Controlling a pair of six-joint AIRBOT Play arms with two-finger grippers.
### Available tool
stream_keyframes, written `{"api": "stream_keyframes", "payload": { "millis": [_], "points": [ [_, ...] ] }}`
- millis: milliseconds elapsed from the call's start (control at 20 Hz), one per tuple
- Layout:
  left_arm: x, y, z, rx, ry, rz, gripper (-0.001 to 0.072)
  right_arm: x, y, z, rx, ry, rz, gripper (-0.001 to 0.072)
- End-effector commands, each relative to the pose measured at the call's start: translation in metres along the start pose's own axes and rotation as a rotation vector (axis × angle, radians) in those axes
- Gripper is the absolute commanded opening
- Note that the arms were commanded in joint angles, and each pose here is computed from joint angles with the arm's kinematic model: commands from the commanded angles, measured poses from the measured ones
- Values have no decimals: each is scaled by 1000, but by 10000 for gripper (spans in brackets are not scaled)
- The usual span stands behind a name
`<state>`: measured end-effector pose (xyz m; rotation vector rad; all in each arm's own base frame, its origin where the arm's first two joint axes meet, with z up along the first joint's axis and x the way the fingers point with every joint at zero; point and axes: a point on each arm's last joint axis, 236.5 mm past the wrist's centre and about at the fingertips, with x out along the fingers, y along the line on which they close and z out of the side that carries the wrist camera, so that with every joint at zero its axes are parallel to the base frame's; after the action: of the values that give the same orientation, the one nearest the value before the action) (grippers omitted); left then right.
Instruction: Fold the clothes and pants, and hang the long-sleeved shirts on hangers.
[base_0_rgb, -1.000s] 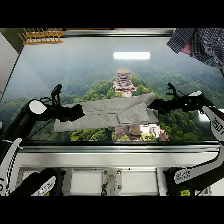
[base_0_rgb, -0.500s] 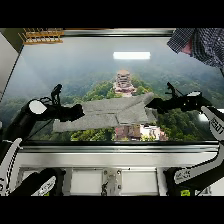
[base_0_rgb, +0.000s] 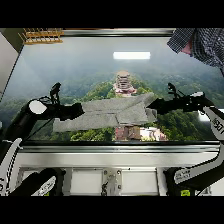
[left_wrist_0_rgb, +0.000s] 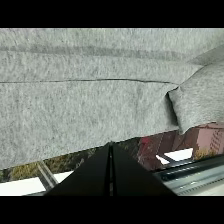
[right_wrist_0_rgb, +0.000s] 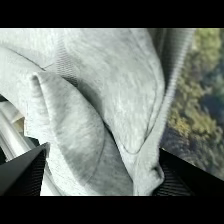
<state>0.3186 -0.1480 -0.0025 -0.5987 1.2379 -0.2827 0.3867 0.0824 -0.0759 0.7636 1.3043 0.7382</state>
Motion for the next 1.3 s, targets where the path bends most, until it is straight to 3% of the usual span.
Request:
{"api": "stream_keyframes", "payload": {
  "millis": [0, 300, 350, 450, 550, 650, 1000, 1250],
  "points": [
    [0, 0, 2, 1, -7, 0, 6, 9, 0, -1, -30, 13, -24, 717],
    [0, 0, 2, 1, -8, 0, 6, 15, -12, 15, -14, -45, -94, 690],
    [0, 0, 2, 1, -8, 0, 6, 16, -12, 15, -19, -43, -99, 569],
    [3, 1, 0, -8, 4, 1, 6, 20, -10, 15, -28, -38, -101, 453],
    [14, 7, -7, -26, 53, 11, 6, 21, -10, 15, -30, -38, -104, 141],
    [28, 9, -17, -23, 100, 24, 6, 18, -11, 12, -24, -26, -113, 15],
    [90, -31, -40, 89, 233, 30, 6, -65, -16, -37, -26, 119, -525, 14],
    [149, -86, -50, 225, 281, 3, 6, -115, 58, -54, -63, 58, -584, 14]
  ]
}}
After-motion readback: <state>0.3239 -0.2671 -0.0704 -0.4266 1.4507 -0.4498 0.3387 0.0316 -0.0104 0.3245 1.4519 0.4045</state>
